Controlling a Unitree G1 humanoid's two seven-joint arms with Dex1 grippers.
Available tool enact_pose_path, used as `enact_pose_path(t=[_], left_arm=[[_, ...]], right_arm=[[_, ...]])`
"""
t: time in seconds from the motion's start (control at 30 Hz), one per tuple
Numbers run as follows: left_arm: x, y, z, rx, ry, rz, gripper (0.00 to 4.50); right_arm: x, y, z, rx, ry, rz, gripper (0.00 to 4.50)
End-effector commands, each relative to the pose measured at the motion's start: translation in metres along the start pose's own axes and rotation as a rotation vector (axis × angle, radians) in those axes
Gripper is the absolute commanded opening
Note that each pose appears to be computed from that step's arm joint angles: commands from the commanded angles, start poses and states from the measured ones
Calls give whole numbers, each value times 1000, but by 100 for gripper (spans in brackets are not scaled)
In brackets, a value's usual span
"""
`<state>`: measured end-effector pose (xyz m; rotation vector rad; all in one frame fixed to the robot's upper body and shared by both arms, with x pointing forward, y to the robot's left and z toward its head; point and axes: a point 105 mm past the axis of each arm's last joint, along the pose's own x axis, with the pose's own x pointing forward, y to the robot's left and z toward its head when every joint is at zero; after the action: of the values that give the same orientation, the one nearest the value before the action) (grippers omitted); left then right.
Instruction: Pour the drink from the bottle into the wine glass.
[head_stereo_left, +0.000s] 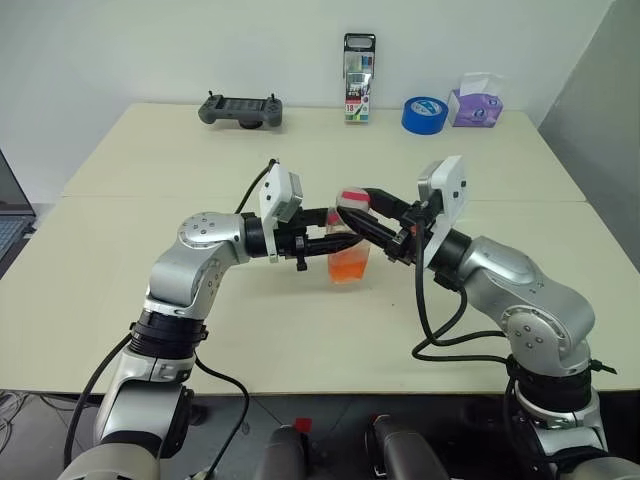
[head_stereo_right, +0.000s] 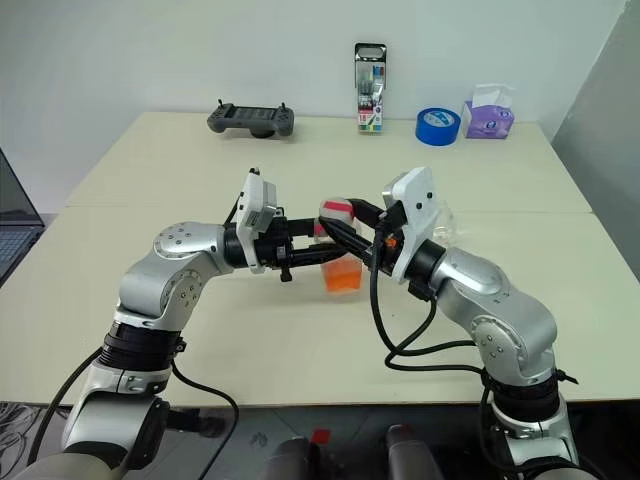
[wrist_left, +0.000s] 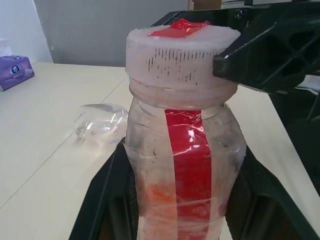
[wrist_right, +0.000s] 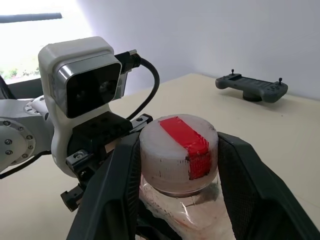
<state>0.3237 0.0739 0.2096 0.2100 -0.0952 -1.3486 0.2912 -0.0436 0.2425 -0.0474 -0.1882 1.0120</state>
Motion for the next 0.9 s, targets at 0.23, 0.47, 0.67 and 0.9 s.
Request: enact_pose_path(t=[0.23, 0.47, 0.67, 0.9], left_arm=[[5, -18, 15, 71, -17, -135, 177], [9, -17, 18, 64, -53, -101, 177], [7, -6, 18, 44, -76, -11, 177], [8, -6, 16, 26, -78, 4, 177]], right_arm=[[2, -20, 28, -147, 67, 488, 185], [-14, -27, 33, -59, 106, 483, 258], [-46, -20, 24, 9, 115, 315, 419], [-35, 0, 15, -46, 22, 13, 419]])
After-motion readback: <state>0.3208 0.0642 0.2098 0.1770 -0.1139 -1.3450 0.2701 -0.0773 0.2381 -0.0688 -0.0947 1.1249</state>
